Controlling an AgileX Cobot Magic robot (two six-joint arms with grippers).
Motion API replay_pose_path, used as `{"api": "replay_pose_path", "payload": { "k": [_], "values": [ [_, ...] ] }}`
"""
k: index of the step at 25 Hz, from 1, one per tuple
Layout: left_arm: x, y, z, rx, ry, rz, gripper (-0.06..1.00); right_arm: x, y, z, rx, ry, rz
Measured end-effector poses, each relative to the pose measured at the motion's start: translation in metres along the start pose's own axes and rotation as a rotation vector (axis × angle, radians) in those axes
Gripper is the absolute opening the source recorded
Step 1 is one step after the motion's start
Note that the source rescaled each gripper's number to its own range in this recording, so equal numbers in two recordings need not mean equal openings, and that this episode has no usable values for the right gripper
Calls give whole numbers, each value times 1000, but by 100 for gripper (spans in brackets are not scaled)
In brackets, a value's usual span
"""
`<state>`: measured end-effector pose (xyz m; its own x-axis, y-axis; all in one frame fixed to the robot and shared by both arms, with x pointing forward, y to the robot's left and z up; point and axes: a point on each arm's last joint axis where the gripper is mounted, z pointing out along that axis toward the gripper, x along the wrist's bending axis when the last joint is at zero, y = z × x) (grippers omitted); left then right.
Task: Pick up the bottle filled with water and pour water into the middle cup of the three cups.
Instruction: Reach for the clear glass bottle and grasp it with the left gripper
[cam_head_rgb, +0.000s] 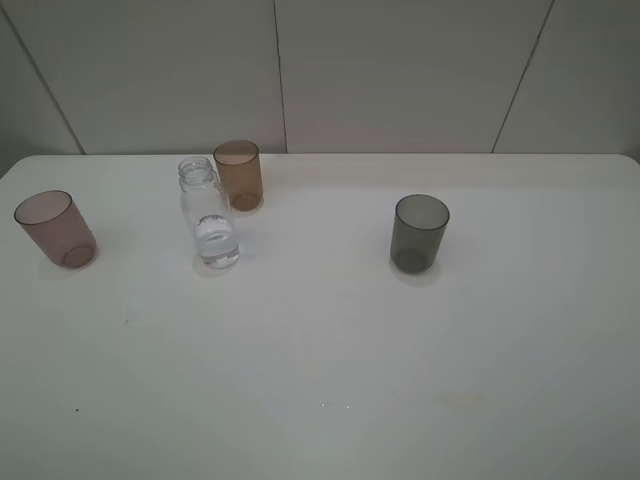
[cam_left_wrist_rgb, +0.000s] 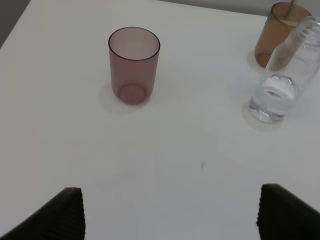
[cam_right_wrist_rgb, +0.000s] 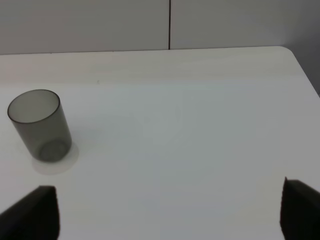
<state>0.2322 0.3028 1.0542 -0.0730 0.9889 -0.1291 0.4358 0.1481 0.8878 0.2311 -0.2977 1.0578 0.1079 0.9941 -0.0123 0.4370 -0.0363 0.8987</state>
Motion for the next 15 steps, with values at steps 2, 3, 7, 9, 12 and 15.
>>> {"api": "replay_pose_path", "payload": {
  "k": [2,3,7,9,12,15],
  "values": [
    [0,0,0,2,-14,3,59,0,0,0,0,0,0],
    [0,0,0,3,-23,7,59,0,0,0,0,0,0],
    [0,0,0,6,-38,12,59,0,0,0,0,0,0],
    [0,0,0,6,-38,12,59,0,0,0,0,0,0],
    [0,0,0,6,-38,12,59,0,0,0,0,0,0],
    [-1,0,0,8,-39,12,59,0,0,0,0,0,0]
  ]
}}
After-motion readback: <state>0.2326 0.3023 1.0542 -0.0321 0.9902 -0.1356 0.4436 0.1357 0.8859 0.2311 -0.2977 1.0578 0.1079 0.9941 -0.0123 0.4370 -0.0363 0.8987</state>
